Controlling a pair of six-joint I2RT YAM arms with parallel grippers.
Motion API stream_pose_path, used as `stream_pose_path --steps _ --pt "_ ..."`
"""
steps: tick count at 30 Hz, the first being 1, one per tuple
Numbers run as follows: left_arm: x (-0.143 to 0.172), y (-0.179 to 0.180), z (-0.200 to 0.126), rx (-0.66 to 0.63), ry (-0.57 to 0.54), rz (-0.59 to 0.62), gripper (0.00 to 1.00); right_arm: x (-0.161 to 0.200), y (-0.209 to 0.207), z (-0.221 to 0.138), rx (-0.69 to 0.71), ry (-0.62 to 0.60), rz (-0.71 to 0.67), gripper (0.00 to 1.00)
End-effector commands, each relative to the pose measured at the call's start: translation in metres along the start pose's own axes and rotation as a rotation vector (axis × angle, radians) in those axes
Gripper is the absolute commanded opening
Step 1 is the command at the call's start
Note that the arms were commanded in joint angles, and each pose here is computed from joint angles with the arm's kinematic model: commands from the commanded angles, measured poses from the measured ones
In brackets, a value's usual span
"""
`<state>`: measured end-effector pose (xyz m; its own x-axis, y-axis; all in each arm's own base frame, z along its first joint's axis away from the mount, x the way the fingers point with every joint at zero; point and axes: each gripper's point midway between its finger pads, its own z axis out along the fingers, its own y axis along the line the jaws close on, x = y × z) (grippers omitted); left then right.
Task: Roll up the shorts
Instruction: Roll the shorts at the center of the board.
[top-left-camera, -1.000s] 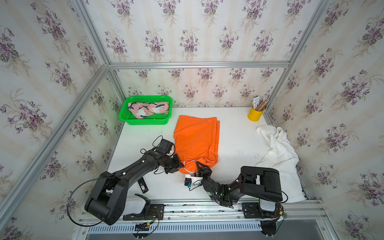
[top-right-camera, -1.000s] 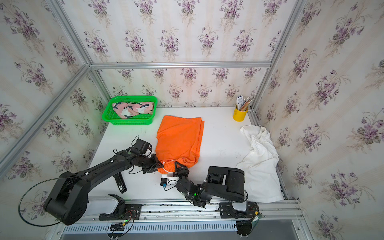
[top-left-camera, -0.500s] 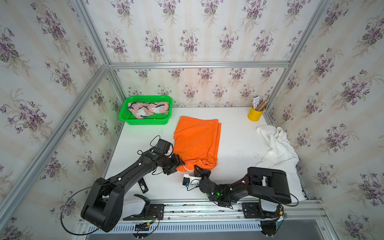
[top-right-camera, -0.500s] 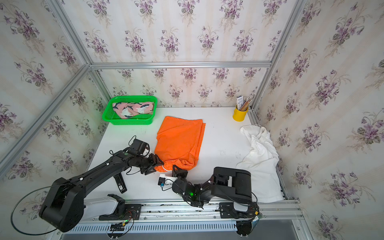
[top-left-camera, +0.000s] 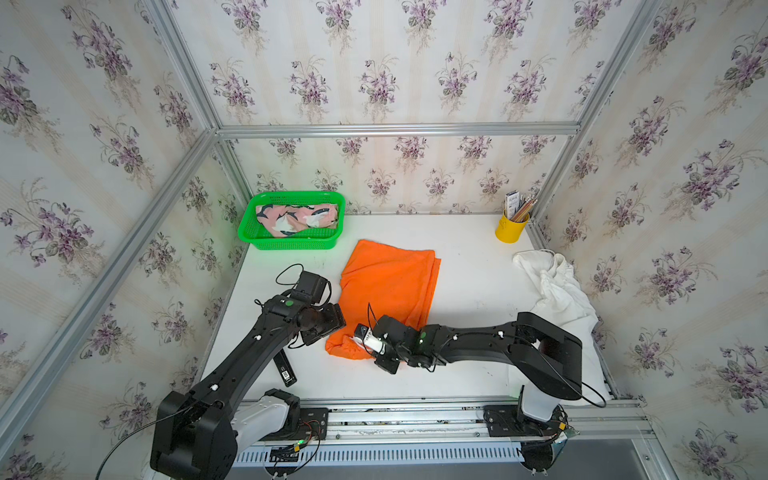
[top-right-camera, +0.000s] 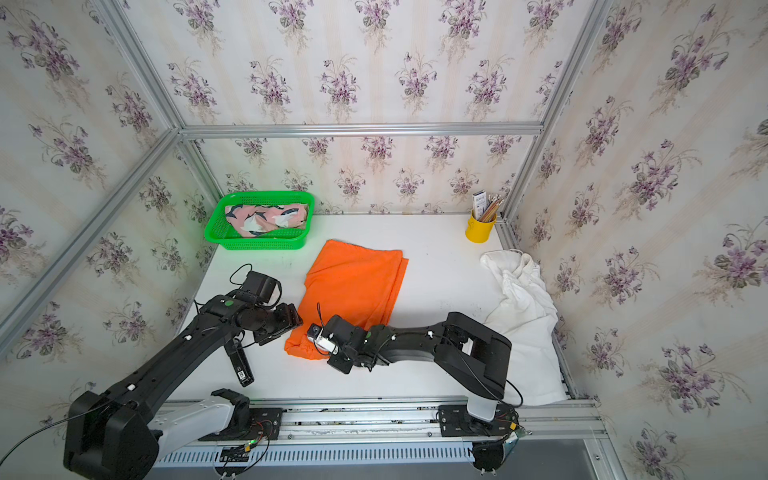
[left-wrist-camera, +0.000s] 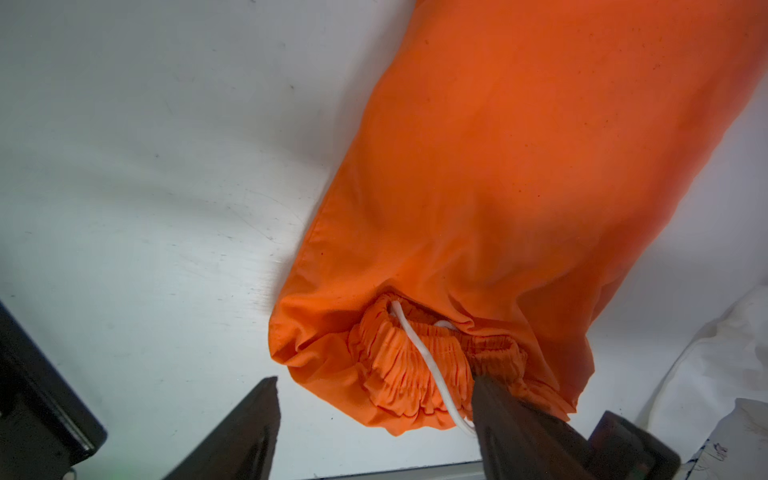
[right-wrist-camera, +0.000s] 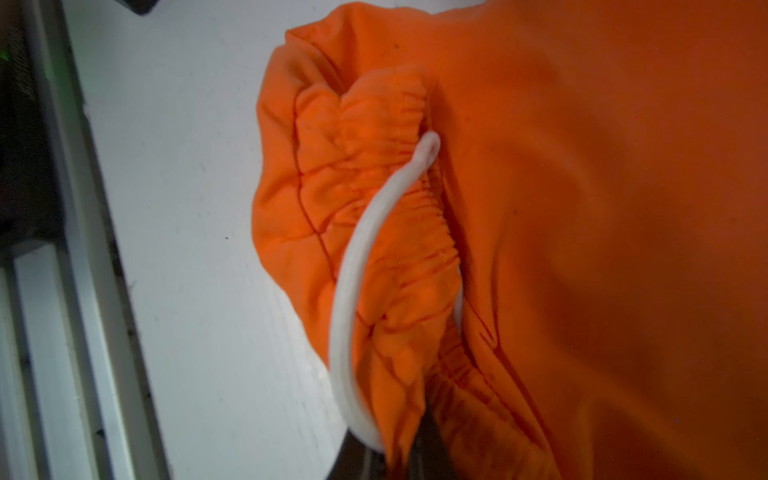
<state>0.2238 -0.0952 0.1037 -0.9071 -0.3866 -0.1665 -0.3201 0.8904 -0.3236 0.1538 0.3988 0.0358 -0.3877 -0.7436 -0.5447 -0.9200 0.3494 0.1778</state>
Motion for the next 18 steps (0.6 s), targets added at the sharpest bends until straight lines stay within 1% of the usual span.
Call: stream_pose_path --steps 1,3,5,8,10,12,15,18 --pt "0.005 0.009 -0.004 -0.042 0.017 0.075 0.76 0.013 0.032 -0.012 -0.366 0.123 0.256 0.0" --pt "0.005 0.005 -0.005 -0.025 0.028 0.092 0.76 0.0 0.023 -0.017 -0.47 0.115 0.36 0.0" --pt "0.007 -0.003 -0.005 0.009 0.043 0.115 0.75 -0.006 0.014 -0.017 -0.574 0.126 0.457 0.0" --pt "0.008 -0.012 -0.005 0.038 0.059 0.146 0.76 -0.005 -0.009 -0.007 -0.627 0.153 0.578 0.0" --pt "0.011 -0.02 -0.003 0.052 0.084 0.184 0.76 -0.001 -0.027 0.002 -0.622 0.166 0.656 0.0" --pt "0.012 -0.026 0.0 0.031 0.103 0.227 0.76 0.009 -0.048 0.013 -0.572 0.185 0.737 0.03" --pt "0.012 -0.034 0.008 -0.001 0.133 0.271 0.76 0.018 -0.072 0.021 -0.531 0.19 0.825 0.11" --pt "0.009 -0.039 0.023 -0.032 0.153 0.303 0.76 0.022 -0.09 0.022 -0.486 0.179 0.872 0.18"
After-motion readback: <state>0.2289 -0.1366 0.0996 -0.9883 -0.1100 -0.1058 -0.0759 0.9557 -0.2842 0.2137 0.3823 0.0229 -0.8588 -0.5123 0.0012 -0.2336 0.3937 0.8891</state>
